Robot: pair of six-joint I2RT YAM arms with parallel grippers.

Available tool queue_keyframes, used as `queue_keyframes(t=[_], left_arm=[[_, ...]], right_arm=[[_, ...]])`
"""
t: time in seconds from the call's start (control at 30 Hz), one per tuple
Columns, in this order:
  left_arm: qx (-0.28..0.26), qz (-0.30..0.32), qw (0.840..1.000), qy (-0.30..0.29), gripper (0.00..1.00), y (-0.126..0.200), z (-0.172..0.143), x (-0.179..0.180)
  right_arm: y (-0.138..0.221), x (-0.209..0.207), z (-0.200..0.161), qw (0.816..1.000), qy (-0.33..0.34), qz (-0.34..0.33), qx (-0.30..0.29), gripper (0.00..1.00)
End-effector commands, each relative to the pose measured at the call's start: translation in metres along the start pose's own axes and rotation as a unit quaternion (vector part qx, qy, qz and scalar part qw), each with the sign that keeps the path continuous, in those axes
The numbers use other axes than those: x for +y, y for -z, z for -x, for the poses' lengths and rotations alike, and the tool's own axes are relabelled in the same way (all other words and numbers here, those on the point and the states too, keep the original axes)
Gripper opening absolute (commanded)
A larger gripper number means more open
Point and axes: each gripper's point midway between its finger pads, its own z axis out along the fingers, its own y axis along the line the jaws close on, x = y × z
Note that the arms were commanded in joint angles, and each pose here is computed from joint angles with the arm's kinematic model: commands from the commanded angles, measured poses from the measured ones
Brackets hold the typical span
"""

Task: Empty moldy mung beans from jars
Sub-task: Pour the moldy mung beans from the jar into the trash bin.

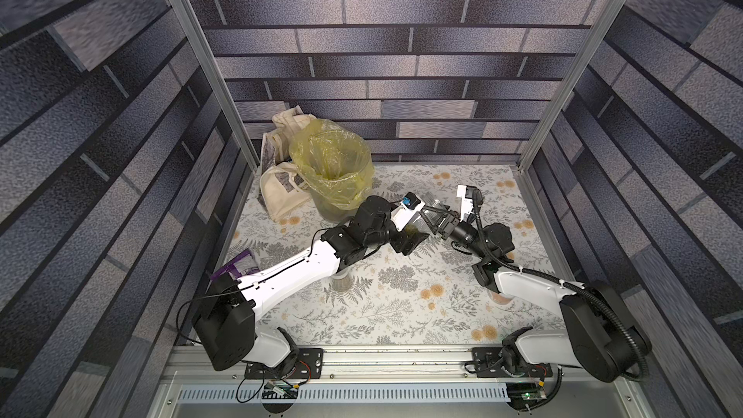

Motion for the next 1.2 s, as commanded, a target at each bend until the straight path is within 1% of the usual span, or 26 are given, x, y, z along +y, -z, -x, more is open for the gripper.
queue_keyframes(t=[0.0, 0.03, 0.07, 0.17, 0.2, 0.23, 0.27, 0.47, 0.57, 0.67, 0.73, 0.9, 1.0, 1.17], left_arm=[[-0.083, -0.008, 0.996, -0.039, 0.55, 0.011, 0.056, -0.008], [-0.085, -0.003, 0.996, -0.038, 0.59, 0.011, 0.056, -0.007], [-0.087, 0.001, 0.995, -0.037, 0.67, 0.012, 0.056, -0.005], [-0.097, 0.008, 0.994, -0.039, 0.82, 0.014, 0.057, -0.004], [-0.101, 0.009, 0.994, -0.039, 0.9, 0.015, 0.057, -0.004], [-0.104, 0.01, 0.994, -0.039, 0.98, 0.016, 0.058, -0.004], [-0.107, 0.012, 0.993, -0.04, 1.0, 0.017, 0.058, -0.004], [-0.133, 0.043, 0.989, -0.041, 1.0, 0.027, 0.058, 0.003], [-0.175, 0.065, 0.982, -0.034, 1.0, 0.041, 0.061, 0.009], [-0.231, 0.076, 0.97, -0.011, 1.0, 0.056, 0.064, 0.015], [-0.253, 0.072, 0.965, 0.005, 1.0, 0.061, 0.066, 0.018], [-0.292, 0.066, 0.954, 0.012, 1.0, 0.067, 0.076, 0.015], [-0.313, 0.061, 0.948, 0.015, 1.0, 0.067, 0.08, 0.015], [-0.335, 0.042, 0.941, 0.014, 1.0, 0.062, 0.089, 0.011]], right_arm=[[-0.005, 0.008, 0.015, 0.999, -0.023, 0.017, -0.035, 0.45], [-0.004, 0.011, 0.019, 0.998, -0.029, 0.026, -0.043, 0.41], [-0.004, 0.014, 0.02, 0.998, -0.034, 0.032, -0.047, 0.4], [-0.004, 0.025, 0.028, 0.997, -0.037, 0.045, -0.054, 0.36], [-0.003, 0.029, 0.031, 0.997, -0.033, 0.049, -0.057, 0.36], [-0.002, 0.032, 0.033, 0.997, -0.031, 0.049, -0.059, 0.32], [-0.002, 0.034, 0.034, 0.997, -0.031, 0.047, -0.057, 0.31], [0.0, 0.046, 0.042, 0.998, -0.017, 0.037, -0.054, 0.32], [0.002, 0.055, 0.049, 0.997, -0.015, 0.042, -0.062, 0.33], [0.003, 0.068, 0.059, 0.996, -0.018, 0.057, -0.073, 0.35], [0.002, 0.075, 0.064, 0.995, -0.023, 0.066, -0.076, 0.35], [0.003, 0.086, 0.072, 0.992, -0.03, 0.08, -0.087, 0.36], [0.003, 0.089, 0.074, 0.992, -0.032, 0.082, -0.087, 0.37], [0.004, 0.087, 0.073, 0.991, -0.045, 0.086, -0.089, 0.37]])
